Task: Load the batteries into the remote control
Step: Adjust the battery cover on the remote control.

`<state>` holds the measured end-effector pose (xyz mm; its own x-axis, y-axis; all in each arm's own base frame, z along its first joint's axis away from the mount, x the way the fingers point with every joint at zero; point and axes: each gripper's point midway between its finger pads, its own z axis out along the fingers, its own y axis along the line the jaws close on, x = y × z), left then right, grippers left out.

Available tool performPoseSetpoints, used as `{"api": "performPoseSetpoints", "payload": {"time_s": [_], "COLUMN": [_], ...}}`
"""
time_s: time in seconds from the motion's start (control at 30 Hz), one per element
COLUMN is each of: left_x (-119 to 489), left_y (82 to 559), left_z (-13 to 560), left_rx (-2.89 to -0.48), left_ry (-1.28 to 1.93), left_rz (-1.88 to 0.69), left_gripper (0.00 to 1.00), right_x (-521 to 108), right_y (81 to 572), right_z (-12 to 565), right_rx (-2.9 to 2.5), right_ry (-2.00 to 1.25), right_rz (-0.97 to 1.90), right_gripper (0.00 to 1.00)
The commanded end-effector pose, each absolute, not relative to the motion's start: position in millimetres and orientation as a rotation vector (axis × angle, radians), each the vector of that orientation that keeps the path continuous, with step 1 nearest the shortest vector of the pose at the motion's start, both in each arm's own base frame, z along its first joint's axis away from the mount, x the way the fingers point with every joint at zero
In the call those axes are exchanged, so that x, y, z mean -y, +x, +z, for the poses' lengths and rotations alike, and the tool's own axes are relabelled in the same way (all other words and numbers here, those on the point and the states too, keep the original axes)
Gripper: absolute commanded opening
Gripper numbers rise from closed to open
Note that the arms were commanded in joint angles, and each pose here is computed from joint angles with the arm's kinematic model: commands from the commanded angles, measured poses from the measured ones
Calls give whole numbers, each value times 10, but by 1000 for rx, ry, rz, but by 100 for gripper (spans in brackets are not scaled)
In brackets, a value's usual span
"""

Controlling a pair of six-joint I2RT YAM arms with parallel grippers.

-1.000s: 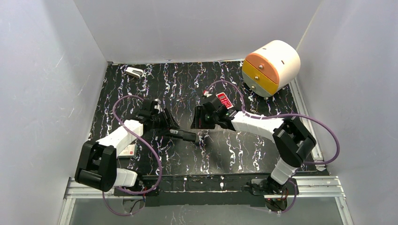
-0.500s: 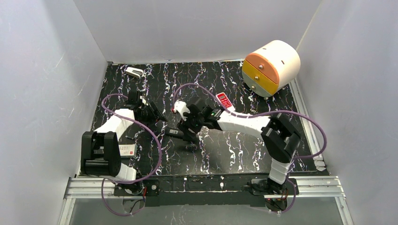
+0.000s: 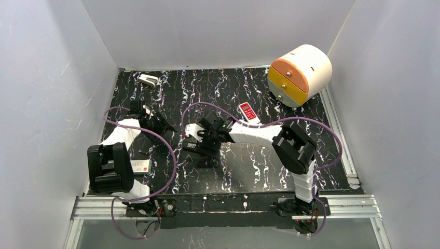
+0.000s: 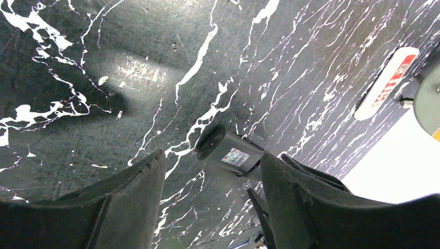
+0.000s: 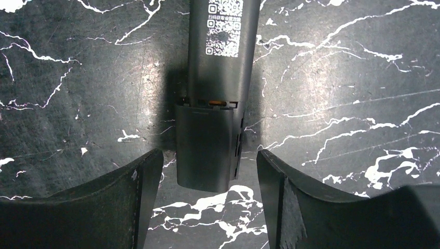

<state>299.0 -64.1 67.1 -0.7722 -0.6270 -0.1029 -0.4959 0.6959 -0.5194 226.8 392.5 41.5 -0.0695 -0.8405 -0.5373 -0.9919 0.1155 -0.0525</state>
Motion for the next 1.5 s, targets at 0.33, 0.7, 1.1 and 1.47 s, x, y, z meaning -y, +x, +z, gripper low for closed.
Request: {"api": "performPoseSetpoints", "payload": {"time_s": [0.33,0.7,1.1,1.47], "left_x": [620,635,651,656], "left_y": [2949,2936,2909,2895], "left_z": [688,704,696,697], "left_rx": [-2637,-2637,-2638,-2639], "left_ry": [-906,-882,-865,-855], "left_rz": [-761,-779,-791,-795], "left_gripper": [65,65,65,65], "right_x": [-4003,-4033,-4101,-4102], "right_y": [2278,2260,2311,2311], "right_z": [279,263,429,412], "right_rx": [-1924,-1965,-2022,-1991], "right_ry": [-1840,-1859,-1754,-1770], "right_rz": [433,447,512,536], "right_gripper": [67,48,71,57]}}
